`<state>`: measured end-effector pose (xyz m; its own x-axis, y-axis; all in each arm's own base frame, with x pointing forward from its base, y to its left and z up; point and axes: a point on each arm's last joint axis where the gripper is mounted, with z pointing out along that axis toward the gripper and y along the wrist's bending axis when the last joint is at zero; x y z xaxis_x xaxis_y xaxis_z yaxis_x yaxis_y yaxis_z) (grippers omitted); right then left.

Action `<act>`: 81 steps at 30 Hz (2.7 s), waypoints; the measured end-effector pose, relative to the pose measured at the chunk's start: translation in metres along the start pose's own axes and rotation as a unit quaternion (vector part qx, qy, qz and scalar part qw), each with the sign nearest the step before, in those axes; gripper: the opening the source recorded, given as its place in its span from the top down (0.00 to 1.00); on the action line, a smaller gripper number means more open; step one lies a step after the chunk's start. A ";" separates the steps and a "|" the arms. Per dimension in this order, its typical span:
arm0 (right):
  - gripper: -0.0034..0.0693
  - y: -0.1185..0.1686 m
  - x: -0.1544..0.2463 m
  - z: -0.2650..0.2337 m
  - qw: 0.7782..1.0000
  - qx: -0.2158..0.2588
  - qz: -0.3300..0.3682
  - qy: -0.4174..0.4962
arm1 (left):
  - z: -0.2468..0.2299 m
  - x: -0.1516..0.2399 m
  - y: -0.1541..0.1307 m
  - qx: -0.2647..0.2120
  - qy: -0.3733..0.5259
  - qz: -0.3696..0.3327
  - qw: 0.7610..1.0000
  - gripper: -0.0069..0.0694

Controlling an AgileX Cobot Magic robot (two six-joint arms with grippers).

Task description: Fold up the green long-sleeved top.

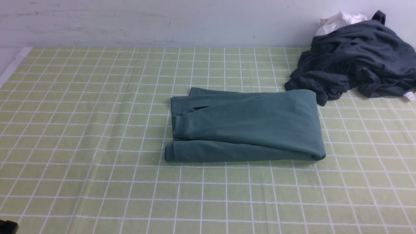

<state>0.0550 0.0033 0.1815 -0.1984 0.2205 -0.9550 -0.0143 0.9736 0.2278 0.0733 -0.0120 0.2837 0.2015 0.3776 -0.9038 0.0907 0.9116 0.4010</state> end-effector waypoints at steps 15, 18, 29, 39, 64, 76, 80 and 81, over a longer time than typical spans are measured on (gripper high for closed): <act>0.96 0.000 0.000 0.000 1.000 0.001 -0.002 0.001 | 0.000 0.000 0.000 0.000 0.000 0.000 1.000 0.91; 0.96 0.000 0.000 0.000 1.000 0.001 -0.002 0.001 | 0.000 0.000 0.000 0.000 0.000 0.000 1.000 0.91; 0.96 0.000 0.000 0.000 1.000 0.002 -0.003 0.002 | -0.019 0.034 -0.007 -0.060 -0.010 0.017 0.998 0.91; 0.96 0.000 0.000 0.000 1.000 0.002 -0.004 0.002 | -0.031 0.078 -0.025 -0.050 0.098 -0.072 0.991 0.91; 0.96 0.000 0.000 0.000 1.000 0.002 -0.005 0.003 | -0.039 0.103 -0.038 -0.017 0.244 -0.158 0.957 0.91; 0.96 0.000 0.000 0.000 1.000 0.002 -0.005 0.003 | -0.039 0.103 -0.038 -0.017 0.244 -0.158 0.957 0.91; 0.96 0.000 0.000 0.000 1.000 0.002 -0.005 0.003 | -0.039 0.103 -0.038 -0.017 0.244 -0.158 0.957 0.91; 0.96 0.000 0.000 0.000 1.000 0.002 -0.005 0.003 | -0.039 0.103 -0.038 -0.017 0.244 -0.158 0.957 0.91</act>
<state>0.0549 0.0030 0.1812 -0.2033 0.2105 -0.9562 -0.0114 0.9760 0.2173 0.0521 -0.0009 0.1695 -0.3110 0.1055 -0.9445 0.0384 0.9944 0.0984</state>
